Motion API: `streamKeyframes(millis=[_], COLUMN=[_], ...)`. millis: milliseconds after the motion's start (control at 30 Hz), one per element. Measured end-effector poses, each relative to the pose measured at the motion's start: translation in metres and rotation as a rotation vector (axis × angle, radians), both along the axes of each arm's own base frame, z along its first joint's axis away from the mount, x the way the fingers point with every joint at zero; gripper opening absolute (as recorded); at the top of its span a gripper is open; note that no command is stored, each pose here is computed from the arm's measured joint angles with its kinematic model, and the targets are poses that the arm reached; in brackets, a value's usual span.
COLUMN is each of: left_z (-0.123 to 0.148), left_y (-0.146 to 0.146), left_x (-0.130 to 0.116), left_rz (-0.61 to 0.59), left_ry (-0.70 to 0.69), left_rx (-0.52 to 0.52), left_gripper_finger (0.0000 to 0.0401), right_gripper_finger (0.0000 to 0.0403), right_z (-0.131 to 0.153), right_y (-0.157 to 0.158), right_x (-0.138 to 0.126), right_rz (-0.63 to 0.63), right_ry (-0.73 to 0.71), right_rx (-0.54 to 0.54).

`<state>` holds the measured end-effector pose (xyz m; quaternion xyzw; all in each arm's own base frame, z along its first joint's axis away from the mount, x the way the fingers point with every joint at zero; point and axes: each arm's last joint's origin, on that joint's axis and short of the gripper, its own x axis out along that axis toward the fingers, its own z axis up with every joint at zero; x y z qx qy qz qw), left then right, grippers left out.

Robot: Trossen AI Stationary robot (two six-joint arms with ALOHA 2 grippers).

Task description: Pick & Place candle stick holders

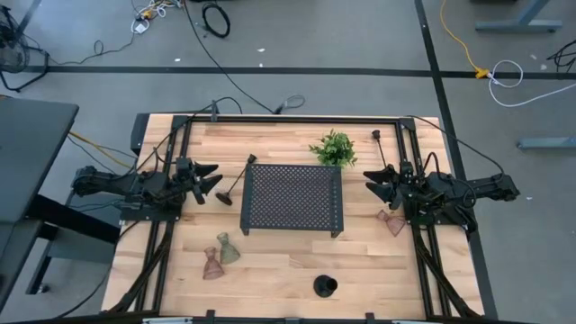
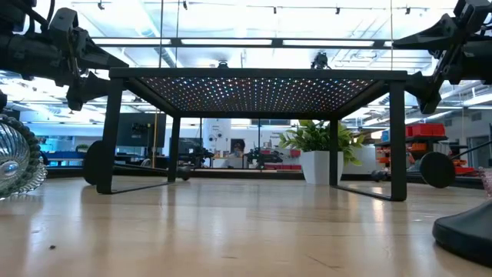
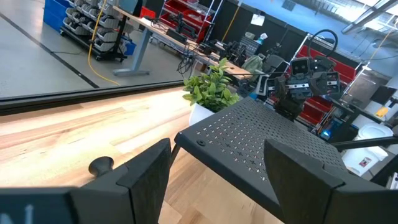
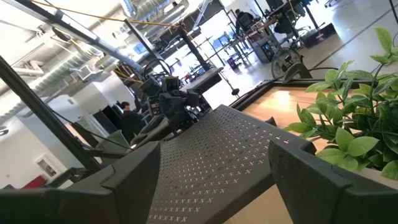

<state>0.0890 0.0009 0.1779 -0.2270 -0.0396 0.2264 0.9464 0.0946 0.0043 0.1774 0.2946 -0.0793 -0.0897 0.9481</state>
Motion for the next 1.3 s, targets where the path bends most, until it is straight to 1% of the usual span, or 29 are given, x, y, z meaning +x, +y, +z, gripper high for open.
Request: streamKeyframes(millis=[133,233,300,367,467,567,667,800,900,1033,1067,1133,1233,1300], left_z=[0.000,0.000,0.000,0.001,0.008,0.027,0.043,0.072,0.094,0.117,0.120,0.126,0.125,0.119], left_y=[0.000,0.000,-0.001,-0.002,0.000,0.000,0.002,0.003,0.001,0.000,0.000,0.001,0.003,0.006], left_x=[0.000,0.000,0.001,0.001,-0.001,-0.005,-0.011,-0.012,-0.006,0.007,0.012,0.021,0.040,0.053], left_rz=[-0.001,-0.007,-0.046,-0.055,-0.026,-0.049,-0.012,0.041,0.047,0.078,0.096,0.117,0.112,0.093], left_ry=[-0.004,-0.046,-0.052,-0.065,-0.093,-0.067,0.058,0.195,0.290,0.458,0.505,0.591,0.737,0.816], left_rx=[-0.004,-0.085,-0.121,-0.111,-0.085,-0.089,-0.100,-0.113,-0.134,-0.121,-0.125,-0.172,-0.240,-0.255], left_gripper_finger=[0.0259,0.0259,0.0259,0.0259,0.0259,0.0257,0.0250,0.0244,0.0243,0.0243,0.0243,0.0243,0.0243,0.0243], right_gripper_finger=[0.0297,0.0297,0.0297,0.0297,0.0297,0.0297,0.0297,0.0297,0.0297,0.0297,0.0297,0.0297,0.0297,0.0297], right_z=[0.000,0.000,0.000,0.000,0.000,0.000,0.000,0.000,0.000,0.000,0.000,0.000,0.000,0.000], right_y=[0.000,0.000,0.000,0.000,0.000,0.000,0.000,0.000,0.000,0.000,0.000,0.000,0.000,0.000], right_x=[0.000,0.000,0.000,0.000,0.000,0.000,0.000,0.000,0.000,0.000,0.000,0.000,0.000,0.000], right_rz=[0.000,0.000,0.000,0.000,0.000,0.000,0.000,0.000,0.000,0.000,0.000,0.000,0.001,0.000], right_ry=[0.000,0.000,0.000,0.000,0.000,0.000,0.000,0.000,0.000,0.000,0.000,0.000,0.000,0.000], right_rx=[0.000,0.000,0.000,0.000,0.000,0.000,0.000,0.000,0.000,0.000,0.000,0.000,0.000,0.000])
